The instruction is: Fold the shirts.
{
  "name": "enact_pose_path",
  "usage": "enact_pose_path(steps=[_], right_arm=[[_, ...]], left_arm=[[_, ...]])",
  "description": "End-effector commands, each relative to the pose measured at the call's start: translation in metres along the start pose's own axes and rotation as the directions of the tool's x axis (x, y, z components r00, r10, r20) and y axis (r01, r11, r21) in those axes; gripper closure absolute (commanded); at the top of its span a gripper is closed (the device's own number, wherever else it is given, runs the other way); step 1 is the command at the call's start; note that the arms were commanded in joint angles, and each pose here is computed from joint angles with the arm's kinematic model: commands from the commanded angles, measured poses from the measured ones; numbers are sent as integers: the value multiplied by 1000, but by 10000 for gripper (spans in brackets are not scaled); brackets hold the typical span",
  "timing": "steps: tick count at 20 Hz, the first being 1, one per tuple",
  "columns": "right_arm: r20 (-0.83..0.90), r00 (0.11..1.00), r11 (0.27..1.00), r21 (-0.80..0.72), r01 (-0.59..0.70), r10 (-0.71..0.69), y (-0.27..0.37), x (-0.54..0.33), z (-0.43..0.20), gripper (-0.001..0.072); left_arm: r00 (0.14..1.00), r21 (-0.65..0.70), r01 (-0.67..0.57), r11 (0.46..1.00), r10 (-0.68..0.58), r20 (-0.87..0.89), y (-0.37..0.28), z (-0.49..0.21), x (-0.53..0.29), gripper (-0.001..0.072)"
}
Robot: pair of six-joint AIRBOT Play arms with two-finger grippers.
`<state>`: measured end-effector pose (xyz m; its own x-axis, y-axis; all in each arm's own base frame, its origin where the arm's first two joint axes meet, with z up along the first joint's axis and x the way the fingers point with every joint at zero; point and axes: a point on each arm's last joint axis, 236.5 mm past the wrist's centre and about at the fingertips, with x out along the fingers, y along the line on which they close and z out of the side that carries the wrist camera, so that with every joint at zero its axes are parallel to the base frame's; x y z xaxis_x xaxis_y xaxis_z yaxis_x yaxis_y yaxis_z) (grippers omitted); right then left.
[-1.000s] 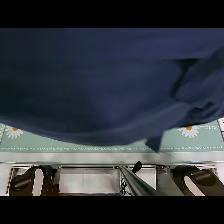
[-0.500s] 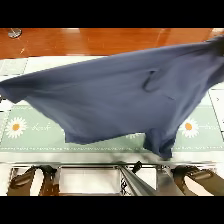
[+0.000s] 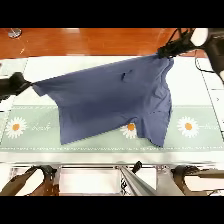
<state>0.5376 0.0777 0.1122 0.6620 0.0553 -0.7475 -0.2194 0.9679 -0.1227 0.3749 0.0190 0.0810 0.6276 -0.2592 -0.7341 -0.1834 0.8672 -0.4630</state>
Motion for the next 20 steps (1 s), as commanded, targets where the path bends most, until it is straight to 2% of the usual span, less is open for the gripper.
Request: enact_pose_path(steps=[1,5,8,9,10,11,12,13,14,15,16,17,20], right_arm=[[52,998,997,65,-48,45,12,42,7,690],[-68,997,998,53,-43,47,14,62,-25,689],[-143,990,1000,22,-20,22,8,62,-43,677],[-144,990,1000,-14,-10,8,4,54,-41,527],[-132,991,999,-51,9,-16,-3,41,-35,313],[-117,992,997,-73,35,-43,-10,25,-27,270],[-105,991,993,-90,71,-81,-21,7,-20,270],[-107,984,985,-118,130,-142,-37,-16,-17,270],[-124,969,969,-150,196,-215,-55,-40,-20,270],[-143,957,960,-159,230,-253,-66,-58,-25,269],[-165,951,961,-135,242,-263,-76,-74,-32,270],[-200,945,964,-107,242,-259,-83,-85,-42,269],[-237,969,997,23,78,-71,-70,-84,-62,270]], left_arm=[[985,-5,-6,1000,5,-170,20,-31,72,685],[918,-50,-10,999,-11,-396,19,-91,117,686],[904,-57,-7,998,-18,-428,16,-97,117,682],[897,-30,17,999,-28,-442,13,-94,110,553],[880,2,43,999,-37,-473,10,-91,99,305],[863,37,38,999,-15,-505,14,-86,84,182],[847,79,14,997,30,-531,23,-80,69,197],[841,107,-51,993,100,-531,37,-70,51,324],[849,116,-112,987,156,-505,47,-58,36,338],[868,99,-141,985,171,-466,49,-49,21,312],[880,77,-153,985,172,-442,48,-47,9,197],[882,75,-157,985,174,-438,48,-52,-2,123],[847,39,-133,990,134,-515,41,-105,-18,108]])
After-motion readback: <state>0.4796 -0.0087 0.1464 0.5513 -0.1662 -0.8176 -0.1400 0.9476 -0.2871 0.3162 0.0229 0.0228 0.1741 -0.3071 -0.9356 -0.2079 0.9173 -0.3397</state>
